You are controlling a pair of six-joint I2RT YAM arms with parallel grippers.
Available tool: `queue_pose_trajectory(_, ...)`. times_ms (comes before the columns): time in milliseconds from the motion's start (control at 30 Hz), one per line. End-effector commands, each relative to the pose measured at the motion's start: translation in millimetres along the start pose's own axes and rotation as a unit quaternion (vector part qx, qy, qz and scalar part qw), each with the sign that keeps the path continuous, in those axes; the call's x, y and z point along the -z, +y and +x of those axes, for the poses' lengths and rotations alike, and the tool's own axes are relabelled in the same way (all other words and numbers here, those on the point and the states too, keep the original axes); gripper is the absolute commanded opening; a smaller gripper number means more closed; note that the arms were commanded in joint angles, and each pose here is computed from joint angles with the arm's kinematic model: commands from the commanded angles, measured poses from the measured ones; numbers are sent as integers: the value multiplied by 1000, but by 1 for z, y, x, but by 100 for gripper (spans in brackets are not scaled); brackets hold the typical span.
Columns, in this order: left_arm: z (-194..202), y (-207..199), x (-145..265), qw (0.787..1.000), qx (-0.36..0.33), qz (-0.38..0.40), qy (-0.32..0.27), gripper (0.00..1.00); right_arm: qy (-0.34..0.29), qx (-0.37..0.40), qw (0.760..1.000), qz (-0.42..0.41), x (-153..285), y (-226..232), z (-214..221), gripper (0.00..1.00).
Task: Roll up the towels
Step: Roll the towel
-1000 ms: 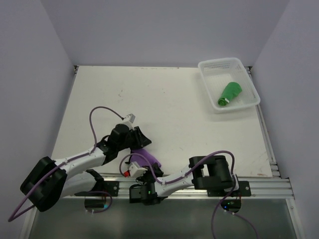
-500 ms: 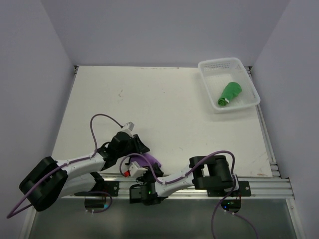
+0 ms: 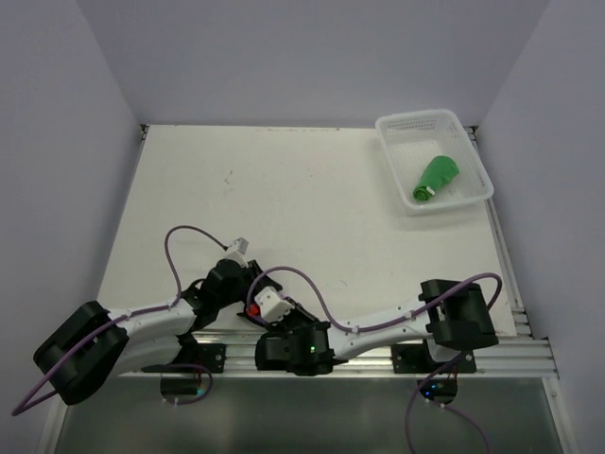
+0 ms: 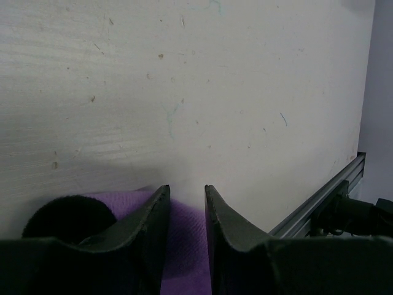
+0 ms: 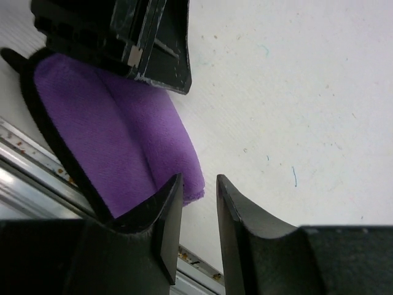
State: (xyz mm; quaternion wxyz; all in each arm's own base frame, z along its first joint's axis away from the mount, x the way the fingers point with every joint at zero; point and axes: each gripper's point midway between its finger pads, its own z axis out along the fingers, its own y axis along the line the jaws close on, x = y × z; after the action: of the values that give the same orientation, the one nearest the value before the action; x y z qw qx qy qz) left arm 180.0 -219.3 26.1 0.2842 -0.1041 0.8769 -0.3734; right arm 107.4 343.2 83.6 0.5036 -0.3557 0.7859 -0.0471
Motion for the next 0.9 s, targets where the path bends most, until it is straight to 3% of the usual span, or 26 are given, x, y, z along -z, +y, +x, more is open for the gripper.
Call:
queue_pose_trajectory(0, 13, 32, 1, 998, -4, -55, 12, 34, -17, -62, 997, -37, 12, -7, -20, 33)
queue_pose_trajectory(100, 13, 34, 0, 998, -7, -58, 10, 33, -9, -109, 988, -108, 20, -5, -25, 35)
queue_pose_trajectory(167, 15, 37, 1, 998, -9, -62, 12, 33, 8, -154, 967, -205, 30, 10, -33, 36)
queue_pose_trajectory(233, 15, 40, 2, 998, -7, -64, 11, 33, 24, -203, 949, -239, 18, 6, -28, 37)
queue_pose_trajectory(267, 16, 41, 2, 998, -7, -64, 11, 33, 37, -228, 928, -293, 27, 13, -31, 37)
queue_pose_trajectory(567, 18, 45, 4, 998, -7, -67, 11, 33, 117, -364, 858, -344, -11, 1, -12, 41)
queue_pose_trajectory(867, 19, 45, 5, 998, -7, -66, 10, 33, 191, -350, 859, -321, -32, 18, 39, 41)
